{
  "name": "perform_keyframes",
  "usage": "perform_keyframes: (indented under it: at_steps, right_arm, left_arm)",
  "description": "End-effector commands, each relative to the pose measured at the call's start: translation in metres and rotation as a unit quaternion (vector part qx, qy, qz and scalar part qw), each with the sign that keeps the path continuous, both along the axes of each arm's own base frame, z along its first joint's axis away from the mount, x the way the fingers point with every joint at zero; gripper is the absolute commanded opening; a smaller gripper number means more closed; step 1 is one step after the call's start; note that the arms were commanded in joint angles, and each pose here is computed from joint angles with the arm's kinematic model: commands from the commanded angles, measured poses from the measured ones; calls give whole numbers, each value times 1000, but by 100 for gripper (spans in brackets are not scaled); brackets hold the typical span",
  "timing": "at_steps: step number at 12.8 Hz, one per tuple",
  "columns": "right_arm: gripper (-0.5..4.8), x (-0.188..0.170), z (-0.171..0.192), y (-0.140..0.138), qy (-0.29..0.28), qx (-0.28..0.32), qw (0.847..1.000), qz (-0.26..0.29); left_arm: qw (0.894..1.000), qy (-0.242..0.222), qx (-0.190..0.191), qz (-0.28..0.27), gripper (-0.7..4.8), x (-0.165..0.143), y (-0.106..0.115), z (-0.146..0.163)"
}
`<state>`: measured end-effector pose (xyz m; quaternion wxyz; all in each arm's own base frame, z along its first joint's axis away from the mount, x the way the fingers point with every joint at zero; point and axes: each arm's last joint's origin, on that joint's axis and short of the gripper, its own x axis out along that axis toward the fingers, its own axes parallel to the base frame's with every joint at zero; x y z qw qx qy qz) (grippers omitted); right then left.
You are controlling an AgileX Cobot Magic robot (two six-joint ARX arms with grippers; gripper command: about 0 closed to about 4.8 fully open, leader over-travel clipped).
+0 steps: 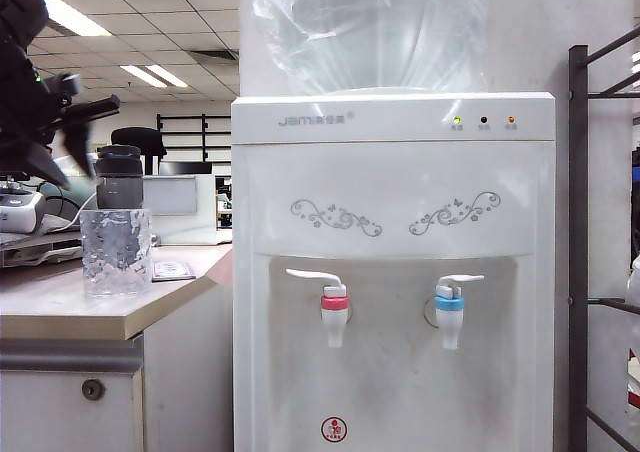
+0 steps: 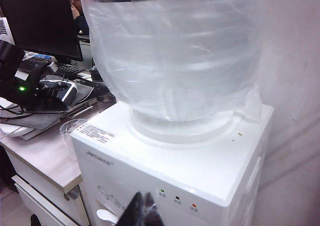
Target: Pick up the plastic mug from the left desk, go to the cold water outlet of the water dispenser, press the vertical switch to get some water, then put the mug back on the desk.
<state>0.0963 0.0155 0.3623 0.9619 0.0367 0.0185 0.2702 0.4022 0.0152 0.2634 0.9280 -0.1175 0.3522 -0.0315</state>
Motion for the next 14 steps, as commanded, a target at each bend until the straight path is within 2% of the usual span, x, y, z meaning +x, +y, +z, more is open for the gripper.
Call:
perform_keyframes:
  at_steps: [1, 2, 3, 4, 6, 8, 10, 11, 12, 13, 14]
  right_arm:
    - [-6, -3, 4, 0, -12, 2, 1000, 2]
    - [-6, -3, 4, 0, -13, 2, 1000, 2]
    - [-6, -3, 4, 0, -13, 2, 1000, 2]
    - [-6, -3, 4, 0, -13, 2, 1000, 2]
    - [-6, -3, 4, 0, -13, 2, 1000, 2]
    - [-6, -3, 4, 0, -13, 2, 1000, 2]
    - [-6, -3, 4, 0, -13, 2, 1000, 2]
    - [-6, -3, 4, 0, -13, 2, 1000, 2]
    - [-6, -3, 4, 0, -13, 2, 1000, 2]
    - [-6, -4, 4, 0, -13, 2, 1000, 2]
    - [-6, -5, 4, 0, -11, 2, 1000, 2]
  left_arm:
    - [998, -31, 5, -53, 297, 2, -2, 7]
    - [999, 12, -34, -30, 270, -2, -6, 2]
    - [996, 62, -63, 7, 269, -8, -9, -4]
    - [990, 96, -89, 57, 269, -11, -13, -8]
    - [980, 125, -120, 97, 269, -14, -13, -11]
    - [973, 124, -149, 126, 269, -10, -13, -15]
    - [968, 140, -160, 135, 268, -4, -19, -27]
    - [968, 139, -152, 140, 231, -3, -23, -23]
    - [974, 131, -121, 140, 231, -1, -21, -7]
    - [975, 129, -111, 141, 231, 0, -21, -2]
    - [980, 132, -43, 145, 231, 1, -18, 28]
